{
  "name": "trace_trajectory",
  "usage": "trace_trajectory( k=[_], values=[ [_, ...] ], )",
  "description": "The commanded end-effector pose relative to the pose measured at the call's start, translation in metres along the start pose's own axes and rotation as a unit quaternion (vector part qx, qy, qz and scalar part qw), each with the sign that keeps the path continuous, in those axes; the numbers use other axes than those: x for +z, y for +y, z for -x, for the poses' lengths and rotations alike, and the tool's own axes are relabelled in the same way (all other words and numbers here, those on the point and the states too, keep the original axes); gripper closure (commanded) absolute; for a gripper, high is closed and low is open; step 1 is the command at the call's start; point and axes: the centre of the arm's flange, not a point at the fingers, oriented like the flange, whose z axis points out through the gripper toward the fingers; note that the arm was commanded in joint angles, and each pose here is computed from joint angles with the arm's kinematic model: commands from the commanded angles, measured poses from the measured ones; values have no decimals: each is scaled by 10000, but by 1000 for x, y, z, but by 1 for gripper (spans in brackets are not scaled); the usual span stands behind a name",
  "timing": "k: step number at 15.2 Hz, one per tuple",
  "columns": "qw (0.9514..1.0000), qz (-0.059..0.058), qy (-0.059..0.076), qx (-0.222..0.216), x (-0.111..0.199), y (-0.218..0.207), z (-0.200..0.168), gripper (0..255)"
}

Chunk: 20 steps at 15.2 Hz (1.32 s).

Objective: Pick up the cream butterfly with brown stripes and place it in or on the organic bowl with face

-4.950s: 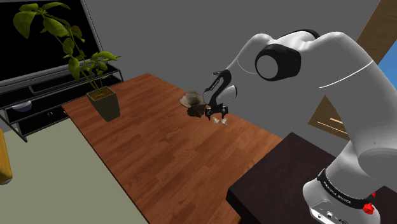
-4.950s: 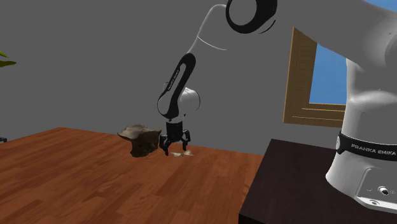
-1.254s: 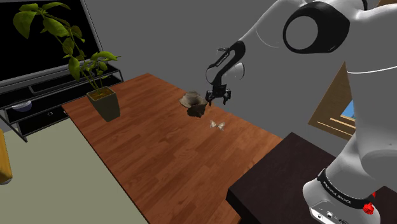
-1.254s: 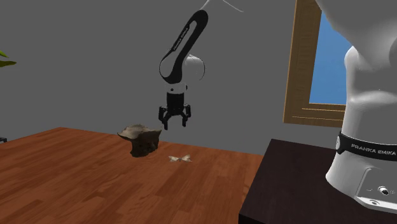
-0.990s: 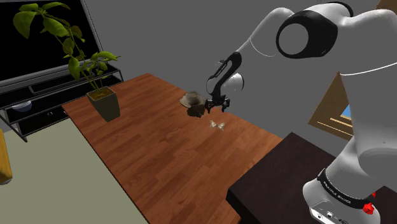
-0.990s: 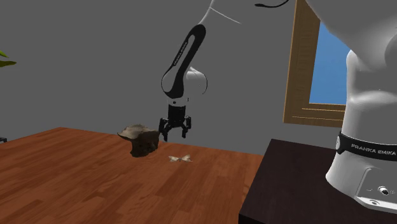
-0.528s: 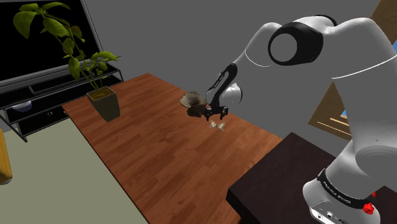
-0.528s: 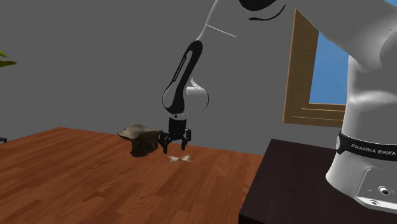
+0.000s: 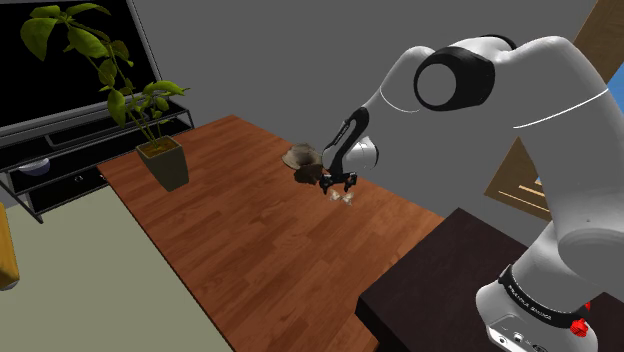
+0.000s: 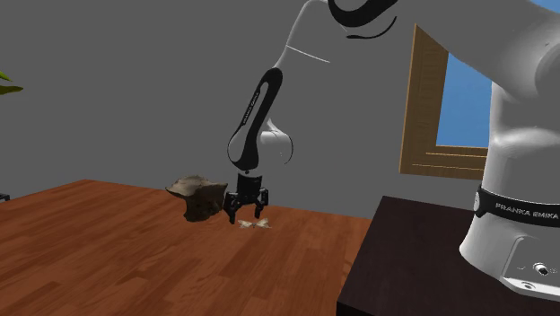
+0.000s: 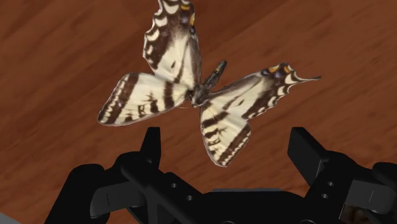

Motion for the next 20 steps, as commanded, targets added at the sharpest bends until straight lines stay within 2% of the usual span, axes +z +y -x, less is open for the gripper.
trace_trajectory(
  k=[1,3,4,13,20],
  values=[
    [10000,0,1,0,0,0,0,0],
    [10000,0,1,0,0,0,0,0],
    [10000,0,1,0,0,0,0,255],
    [10000,0,1,0,0,0,0,255],
    [10000,0,1,0,-36,-4,-4,255]
  ],
)
